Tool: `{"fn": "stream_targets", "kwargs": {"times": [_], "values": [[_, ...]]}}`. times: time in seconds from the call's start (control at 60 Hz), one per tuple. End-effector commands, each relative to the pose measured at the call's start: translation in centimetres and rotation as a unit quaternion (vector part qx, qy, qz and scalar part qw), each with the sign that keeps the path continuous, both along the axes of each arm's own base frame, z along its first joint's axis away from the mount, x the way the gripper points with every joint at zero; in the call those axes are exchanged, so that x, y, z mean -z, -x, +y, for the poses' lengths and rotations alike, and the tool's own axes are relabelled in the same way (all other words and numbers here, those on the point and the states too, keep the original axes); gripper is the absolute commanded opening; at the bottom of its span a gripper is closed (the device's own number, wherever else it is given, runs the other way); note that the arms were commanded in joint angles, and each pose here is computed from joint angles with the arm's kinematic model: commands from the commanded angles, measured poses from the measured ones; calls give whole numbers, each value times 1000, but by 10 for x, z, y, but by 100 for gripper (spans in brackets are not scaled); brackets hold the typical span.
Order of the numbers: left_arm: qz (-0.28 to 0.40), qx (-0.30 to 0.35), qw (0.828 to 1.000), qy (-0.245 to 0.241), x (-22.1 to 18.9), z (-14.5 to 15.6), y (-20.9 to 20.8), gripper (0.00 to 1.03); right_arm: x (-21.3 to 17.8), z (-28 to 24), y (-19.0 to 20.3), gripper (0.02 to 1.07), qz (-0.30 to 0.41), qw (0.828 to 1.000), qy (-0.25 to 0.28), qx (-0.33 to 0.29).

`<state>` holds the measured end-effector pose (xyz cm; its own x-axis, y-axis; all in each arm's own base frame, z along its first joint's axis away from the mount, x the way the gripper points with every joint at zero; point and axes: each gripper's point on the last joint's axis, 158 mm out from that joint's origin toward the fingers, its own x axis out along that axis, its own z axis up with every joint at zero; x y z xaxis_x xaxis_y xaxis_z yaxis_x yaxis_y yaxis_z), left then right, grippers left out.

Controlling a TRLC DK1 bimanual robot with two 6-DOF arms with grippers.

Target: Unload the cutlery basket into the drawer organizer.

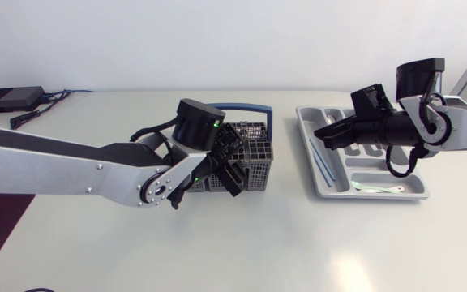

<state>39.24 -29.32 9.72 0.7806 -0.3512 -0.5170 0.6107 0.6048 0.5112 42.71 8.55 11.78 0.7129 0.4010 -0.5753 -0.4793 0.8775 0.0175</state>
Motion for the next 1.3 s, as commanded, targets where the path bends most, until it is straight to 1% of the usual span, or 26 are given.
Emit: {"fn": "stream_targets", "kwargs": {"times": [0.0, 0.233, 0.467, 0.55, 0.667, 0.85, 0.9, 0.983, 1.033, 1.183, 1.25, 1.283], "values": [[-11, -23, 999, 23, -12, 2, -16, 77, 3, 2, 6, 59, -5, 1000, 5, -7], [-2, -33, 999, 41, -15, 5, -20, 77, 2, 3, 8, 59, -14, 1000, 8, -10], [-1, -33, 998, 50, -17, -4, -28, 77, 1, 7, 7, 59, -24, 1000, 10, -16], [2, -36, 998, 46, -12, -6, -32, 77, 3, 7, 7, 59, -26, 999, 13, -18], [4, -37, 998, 46, -10, -7, -34, 66, 4, 6, 7, 59, -27, 999, 14, -18], [7, -44, 998, 45, -6, -5, -36, 63, 3, 7, 7, 59, -33, 999, 13, -20], [9, -44, 998, 45, -3, -6, -35, 59, 4, 7, 8, 59, -33, 999, 13, -20], [10, -43, 998, 45, -1, -8, -35, 57, 4, 7, 8, 59, -35, 999, 14, -21], [10, -43, 998, 45, 0, -9, -35, 54, 4, 7, 8, 59, -36, 999, 14, -21], [10, -45, 998, 45, 2, -9, -37, 35, 6, 8, 11, 59, -36, 999, 15, -24], [8, -46, 998, 48, 0, -10, -38, 24, 6, 8, 12, 59, -37, 999, 16, -25], [8, -47, 998, 49, 0, -9, -39, 22, 5, 7, 12, 59, -39, 999, 18, -26]]}}
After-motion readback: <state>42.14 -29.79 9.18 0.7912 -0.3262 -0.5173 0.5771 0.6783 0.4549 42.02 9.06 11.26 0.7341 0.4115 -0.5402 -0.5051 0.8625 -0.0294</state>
